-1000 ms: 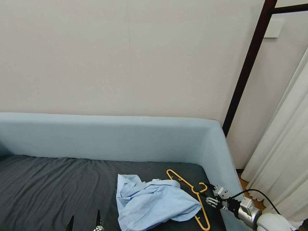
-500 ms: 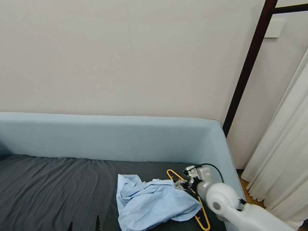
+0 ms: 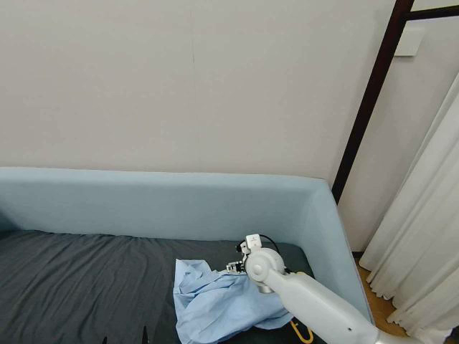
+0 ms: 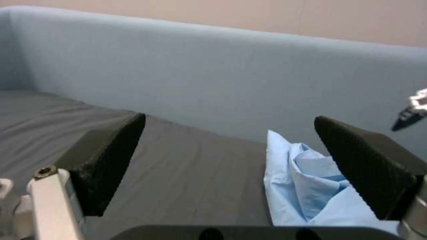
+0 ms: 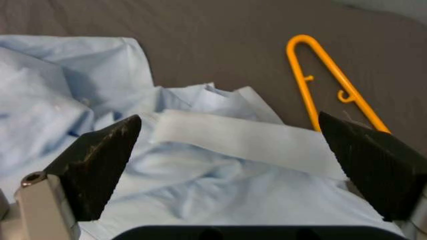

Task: Pick up the clothes from the sofa and hang them on the clothes hanger.

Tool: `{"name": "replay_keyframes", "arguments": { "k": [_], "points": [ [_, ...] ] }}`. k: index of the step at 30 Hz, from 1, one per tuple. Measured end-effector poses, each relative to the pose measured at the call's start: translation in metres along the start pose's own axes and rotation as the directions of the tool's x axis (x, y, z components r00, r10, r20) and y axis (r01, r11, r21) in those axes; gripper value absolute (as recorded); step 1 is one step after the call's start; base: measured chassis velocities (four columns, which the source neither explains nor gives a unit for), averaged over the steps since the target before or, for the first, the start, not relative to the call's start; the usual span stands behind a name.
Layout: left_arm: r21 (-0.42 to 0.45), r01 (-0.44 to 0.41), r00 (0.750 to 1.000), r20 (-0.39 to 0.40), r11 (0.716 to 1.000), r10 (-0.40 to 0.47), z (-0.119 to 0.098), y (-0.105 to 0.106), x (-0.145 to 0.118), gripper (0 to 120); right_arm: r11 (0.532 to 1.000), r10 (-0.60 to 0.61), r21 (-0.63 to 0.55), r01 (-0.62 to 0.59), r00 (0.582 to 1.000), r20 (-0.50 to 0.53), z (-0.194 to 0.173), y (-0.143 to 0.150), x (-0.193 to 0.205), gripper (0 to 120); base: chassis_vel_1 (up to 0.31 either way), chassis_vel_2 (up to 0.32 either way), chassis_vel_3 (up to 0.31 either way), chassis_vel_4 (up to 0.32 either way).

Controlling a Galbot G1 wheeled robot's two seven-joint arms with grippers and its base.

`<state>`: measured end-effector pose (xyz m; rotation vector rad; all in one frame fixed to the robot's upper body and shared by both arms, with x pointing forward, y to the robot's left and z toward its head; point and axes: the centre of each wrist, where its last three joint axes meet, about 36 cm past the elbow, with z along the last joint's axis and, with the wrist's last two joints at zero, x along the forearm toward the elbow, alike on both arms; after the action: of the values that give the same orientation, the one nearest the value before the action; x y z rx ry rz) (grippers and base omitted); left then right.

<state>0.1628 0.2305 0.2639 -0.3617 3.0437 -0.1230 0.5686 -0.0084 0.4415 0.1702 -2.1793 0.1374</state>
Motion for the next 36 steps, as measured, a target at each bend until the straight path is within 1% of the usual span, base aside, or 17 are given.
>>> {"name": "replay_keyframes", "arguments": {
  "k": [1, 3, 5, 6, 8, 11, 16, 22, 27, 30, 36],
  "points": [
    [0.000, 0.000, 1.000, 0.000, 1.000, 0.000, 0.000, 0.000, 0.000, 100, 1.000, 0.000, 0.000, 0.000, 1.000, 0.000, 0.000, 0.000, 0.000, 100, 0.000, 0.000, 0.000, 0.000],
    [-0.001, 0.001, 1.000, 0.001, 1.000, -0.001, 0.001, 0.001, -0.001, 100, 1.000, 0.002, -0.006, -0.002, 1.000, -0.005, -0.012, 0.024, -0.002, 100, 0.000, 0.000, 0.000, 0.000],
    [-0.003, 0.003, 1.000, -0.001, 1.000, -0.003, 0.002, 0.003, -0.002, 100, 1.000, 0.000, 0.007, 0.000, 1.000, -0.006, -0.014, 0.046, -0.004, 100, 0.000, 0.000, 0.000, 0.000],
    [-0.003, 0.003, 1.000, -0.001, 1.000, -0.003, 0.002, 0.003, -0.002, 100, 1.000, 0.000, 0.007, 0.000, 1.000, -0.006, -0.014, 0.046, -0.004, 100, 0.000, 0.000, 0.000, 0.000],
    [-0.005, 0.007, 1.000, -0.001, 1.000, -0.007, 0.002, 0.005, -0.003, 99, 0.999, 0.008, 0.036, -0.008, 1.000, -0.007, -0.008, 0.062, -0.007, 100, 0.000, 0.000, 0.000, 0.000],
    [-0.005, 0.013, 1.000, 0.001, 1.000, -0.013, 0.003, 0.007, -0.004, 100, 0.997, 0.040, 0.072, -0.038, 0.999, -0.023, 0.007, 0.078, -0.020, 100, 0.000, 0.000, 0.000, 0.000],
    [-0.008, 0.019, 1.000, 0.004, 1.000, -0.019, 0.003, 0.009, -0.005, 100, 0.993, 0.071, 0.097, -0.068, 0.997, -0.027, 0.017, 0.086, -0.033, 100, 0.000, 0.000, 0.000, 0.000],
    [-0.012, 0.027, 1.000, 0.011, 1.000, -0.027, 0.002, 0.012, -0.005, 100, 0.993, 0.074, 0.091, -0.071, 0.997, -0.032, 0.017, 0.089, -0.036, 100, 0.000, 0.000, 0.000, 0.000],
    [-0.008, 0.030, 0.999, 0.013, 1.000, -0.030, 0.003, 0.011, -0.005, 100, 0.992, 0.094, 0.093, -0.090, 0.995, -0.037, 0.022, 0.086, -0.043, 100, 0.000, 0.000, 0.000, 0.000],
    [-0.006, 0.032, 0.999, 0.015, 0.999, -0.032, 0.002, 0.011, -0.006, 100, 0.988, 0.116, 0.112, -0.111, 0.992, -0.046, 0.030, 0.085, -0.052, 100, 0.000, 0.000, 0.000, 0.000],
    [-0.007, 0.039, 0.999, 0.014, 0.999, -0.039, 0.004, 0.012, -0.006, 100, 0.988, 0.118, 0.107, -0.112, 0.992, -0.051, 0.036, 0.084, -0.056, 100, 0.000, 0.000, 0.000, 0.000]
  ]
}}
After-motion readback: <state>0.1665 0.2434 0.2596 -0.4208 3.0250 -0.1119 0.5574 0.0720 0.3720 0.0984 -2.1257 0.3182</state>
